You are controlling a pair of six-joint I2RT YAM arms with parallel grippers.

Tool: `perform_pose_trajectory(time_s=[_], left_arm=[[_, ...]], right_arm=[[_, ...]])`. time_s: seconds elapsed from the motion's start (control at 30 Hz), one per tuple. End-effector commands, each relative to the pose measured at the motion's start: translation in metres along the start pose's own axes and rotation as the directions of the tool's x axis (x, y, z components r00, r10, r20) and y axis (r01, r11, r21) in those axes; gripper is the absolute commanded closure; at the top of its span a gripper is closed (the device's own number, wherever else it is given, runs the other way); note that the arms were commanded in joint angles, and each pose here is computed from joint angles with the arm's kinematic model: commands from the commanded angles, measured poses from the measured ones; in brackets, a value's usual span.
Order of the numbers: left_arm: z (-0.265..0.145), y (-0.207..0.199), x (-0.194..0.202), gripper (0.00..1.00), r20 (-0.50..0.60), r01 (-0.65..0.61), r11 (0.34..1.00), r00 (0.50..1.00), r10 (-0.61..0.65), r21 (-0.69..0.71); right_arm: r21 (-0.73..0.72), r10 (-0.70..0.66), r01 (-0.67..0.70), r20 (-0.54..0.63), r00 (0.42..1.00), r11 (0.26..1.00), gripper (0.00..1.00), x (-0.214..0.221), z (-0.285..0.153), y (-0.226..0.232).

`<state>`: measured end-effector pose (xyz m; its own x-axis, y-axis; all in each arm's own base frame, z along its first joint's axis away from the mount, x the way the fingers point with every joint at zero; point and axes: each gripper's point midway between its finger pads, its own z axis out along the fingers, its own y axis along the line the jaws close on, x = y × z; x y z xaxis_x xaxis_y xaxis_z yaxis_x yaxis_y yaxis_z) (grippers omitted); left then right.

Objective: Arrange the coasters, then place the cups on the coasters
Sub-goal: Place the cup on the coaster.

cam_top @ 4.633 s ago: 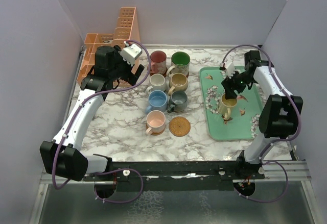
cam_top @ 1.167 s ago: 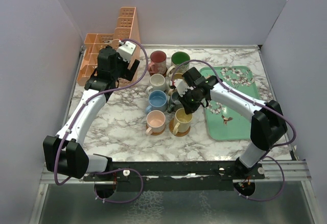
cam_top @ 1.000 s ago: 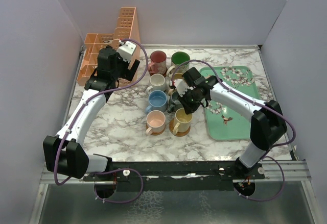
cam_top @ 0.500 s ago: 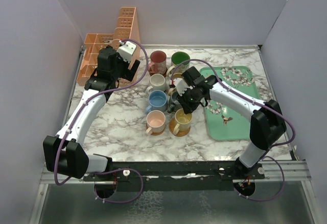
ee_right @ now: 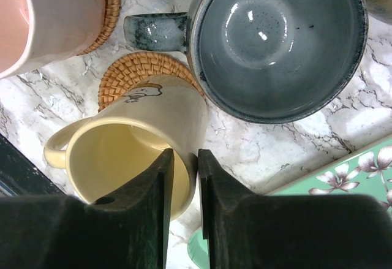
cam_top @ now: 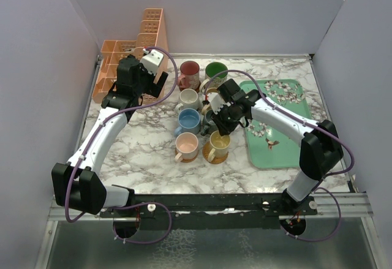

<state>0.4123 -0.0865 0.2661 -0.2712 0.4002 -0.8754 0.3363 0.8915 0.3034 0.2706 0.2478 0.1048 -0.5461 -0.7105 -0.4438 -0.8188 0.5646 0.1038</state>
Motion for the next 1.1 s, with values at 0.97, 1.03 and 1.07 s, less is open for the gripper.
perform_pose_trajectory(time_s=[0.97,1.03,1.07], left_arm=[[-0.004,-0.0008,-0.0033,0.01,0.019,-0.013,1.0,1.0,0.013,0.015],[-0.0046,-0.0009,-0.0032,0.01,0.019,-0.015,1.0,1.0,0.015,0.015],[-0.0047,-0.0008,-0.0033,0.01,0.02,-0.016,1.0,1.0,0.016,0.015]], right_arm=[[-0.03,-0.02,0.021,0.051,0.999,0.999,0.86,-0.0153,-0.005,0.0071],[-0.026,-0.034,0.035,0.045,0.998,0.999,0.85,-0.0135,-0.0047,0.0061],[-0.024,-0.04,0.041,0.041,0.998,0.999,0.85,-0.0129,-0.0044,0.0053]])
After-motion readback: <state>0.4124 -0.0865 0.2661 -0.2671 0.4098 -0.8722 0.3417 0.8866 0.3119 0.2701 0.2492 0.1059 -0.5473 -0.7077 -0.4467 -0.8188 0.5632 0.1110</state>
